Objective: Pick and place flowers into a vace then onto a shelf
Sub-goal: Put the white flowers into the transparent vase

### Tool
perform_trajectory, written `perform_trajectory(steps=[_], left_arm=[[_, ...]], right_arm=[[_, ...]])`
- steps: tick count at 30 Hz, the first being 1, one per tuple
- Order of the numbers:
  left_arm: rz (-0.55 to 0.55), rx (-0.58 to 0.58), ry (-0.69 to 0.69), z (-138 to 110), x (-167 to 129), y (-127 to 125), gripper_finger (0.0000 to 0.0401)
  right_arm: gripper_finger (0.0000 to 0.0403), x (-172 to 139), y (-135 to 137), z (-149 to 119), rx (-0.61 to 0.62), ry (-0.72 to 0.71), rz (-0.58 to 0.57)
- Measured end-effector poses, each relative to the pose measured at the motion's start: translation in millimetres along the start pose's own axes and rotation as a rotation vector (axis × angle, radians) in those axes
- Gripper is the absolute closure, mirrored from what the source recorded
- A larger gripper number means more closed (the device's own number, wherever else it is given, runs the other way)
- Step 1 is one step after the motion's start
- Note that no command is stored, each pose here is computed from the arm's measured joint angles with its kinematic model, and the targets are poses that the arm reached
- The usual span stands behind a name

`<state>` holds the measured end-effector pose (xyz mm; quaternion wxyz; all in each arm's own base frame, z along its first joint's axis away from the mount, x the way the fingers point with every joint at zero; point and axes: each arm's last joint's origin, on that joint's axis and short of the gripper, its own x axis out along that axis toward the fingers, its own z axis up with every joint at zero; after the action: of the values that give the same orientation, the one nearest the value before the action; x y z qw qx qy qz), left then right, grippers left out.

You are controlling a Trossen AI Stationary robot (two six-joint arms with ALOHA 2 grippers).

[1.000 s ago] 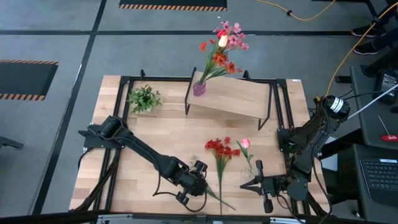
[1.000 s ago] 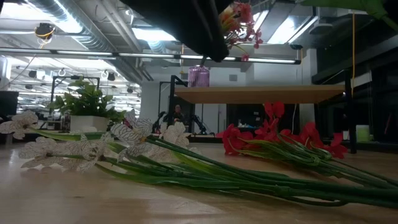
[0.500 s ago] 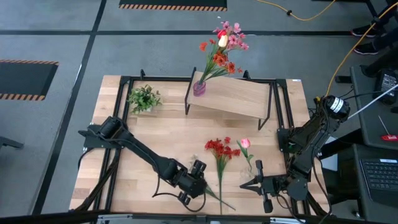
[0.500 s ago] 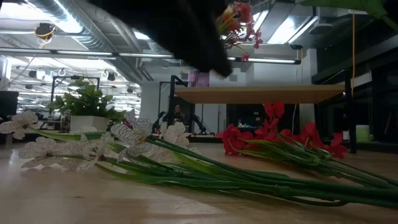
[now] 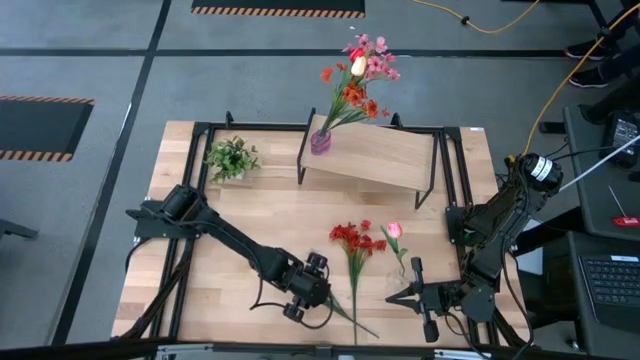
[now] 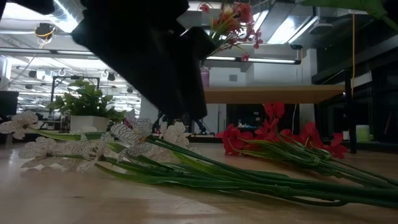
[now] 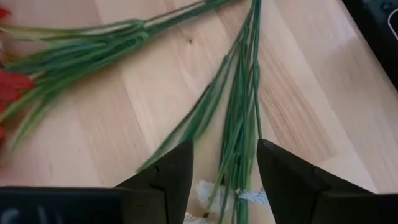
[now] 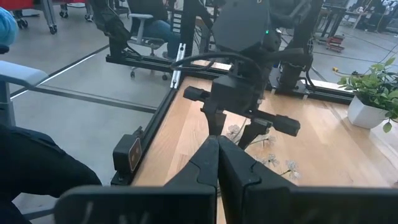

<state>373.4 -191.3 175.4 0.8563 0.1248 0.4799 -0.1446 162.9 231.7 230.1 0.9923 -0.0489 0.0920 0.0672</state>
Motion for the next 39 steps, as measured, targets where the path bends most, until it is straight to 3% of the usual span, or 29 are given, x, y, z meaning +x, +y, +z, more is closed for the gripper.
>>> perform_trajectory(steps=[10,18,25,35,39], left_arm=[[-0.022,-0.046,0.053,-21.0,12.3,-1.1,0.023],[-0.015,-0.154,0.11,-39.6,20.6,4.3,0.023],[0.01,-0.176,0.214,-52.6,19.7,10.1,0.023],[0.026,-0.091,0.235,-46.2,6.6,11.1,0.023],[0.058,-0.079,0.185,-37.5,-7.7,12.9,0.023]], right_arm=[[0.0398,0.0,0.0,0.0,-0.002,0.0,0.0],[0.0398,0.0,0.0,0.0,-0.004,0.0,0.0],[0.0398,0.1,-0.1,0.0,-0.004,0.0,-0.001],[0.0398,0.0,-0.1,-0.1,-0.005,0.001,-0.001],[0.0398,-0.1,-0.2,-0.4,-0.004,0.003,-0.001]])
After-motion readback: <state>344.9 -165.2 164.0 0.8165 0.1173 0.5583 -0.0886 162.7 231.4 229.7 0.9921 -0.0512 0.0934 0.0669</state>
